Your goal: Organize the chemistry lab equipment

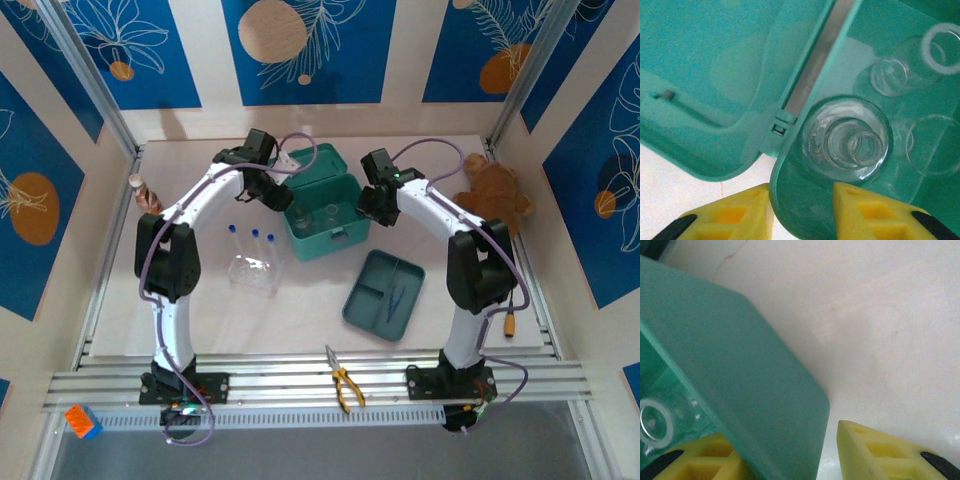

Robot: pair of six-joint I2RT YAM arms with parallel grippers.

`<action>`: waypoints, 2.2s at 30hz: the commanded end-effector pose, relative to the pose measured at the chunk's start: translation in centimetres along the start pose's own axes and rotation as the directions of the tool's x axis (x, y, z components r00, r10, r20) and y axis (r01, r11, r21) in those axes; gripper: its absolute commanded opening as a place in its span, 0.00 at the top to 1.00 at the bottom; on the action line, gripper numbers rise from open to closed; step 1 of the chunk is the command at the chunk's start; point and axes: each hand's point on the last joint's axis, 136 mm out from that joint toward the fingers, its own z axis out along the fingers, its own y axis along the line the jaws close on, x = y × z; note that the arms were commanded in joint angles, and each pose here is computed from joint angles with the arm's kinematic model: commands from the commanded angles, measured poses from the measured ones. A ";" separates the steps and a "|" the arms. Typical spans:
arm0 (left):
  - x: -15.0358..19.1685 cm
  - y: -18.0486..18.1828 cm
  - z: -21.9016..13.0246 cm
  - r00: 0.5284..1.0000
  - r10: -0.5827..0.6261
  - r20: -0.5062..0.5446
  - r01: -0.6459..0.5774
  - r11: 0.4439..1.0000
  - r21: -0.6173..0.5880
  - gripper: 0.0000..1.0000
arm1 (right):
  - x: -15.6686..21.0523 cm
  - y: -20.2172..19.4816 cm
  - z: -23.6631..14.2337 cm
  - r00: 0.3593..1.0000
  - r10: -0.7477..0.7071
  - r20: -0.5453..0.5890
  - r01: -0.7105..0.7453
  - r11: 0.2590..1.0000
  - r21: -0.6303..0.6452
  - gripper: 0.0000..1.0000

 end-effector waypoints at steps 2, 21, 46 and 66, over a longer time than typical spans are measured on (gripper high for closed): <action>1.0 -3.5 -2.0 0.998 0.060 -0.031 -0.058 0.996 0.062 0.65 | -1.3 0.0 -0.7 0.999 -0.036 0.005 0.036 0.999 0.001 0.57; -0.6 -2.8 -8.8 0.997 0.078 0.022 -0.075 0.990 -0.117 0.51 | -0.7 0.3 -12.0 0.981 -0.046 0.188 0.074 0.987 -0.142 0.51; -3.4 -26.9 -3.6 0.963 0.256 0.082 -0.265 0.956 0.127 0.46 | 11.4 -19.1 -13.2 0.946 0.278 0.168 -0.287 0.957 0.034 0.50; -0.6 -32.0 8.2 0.973 0.210 -0.095 -0.185 0.959 0.216 0.48 | 10.1 -23.0 -15.3 0.885 0.393 0.249 -0.413 0.910 0.033 0.50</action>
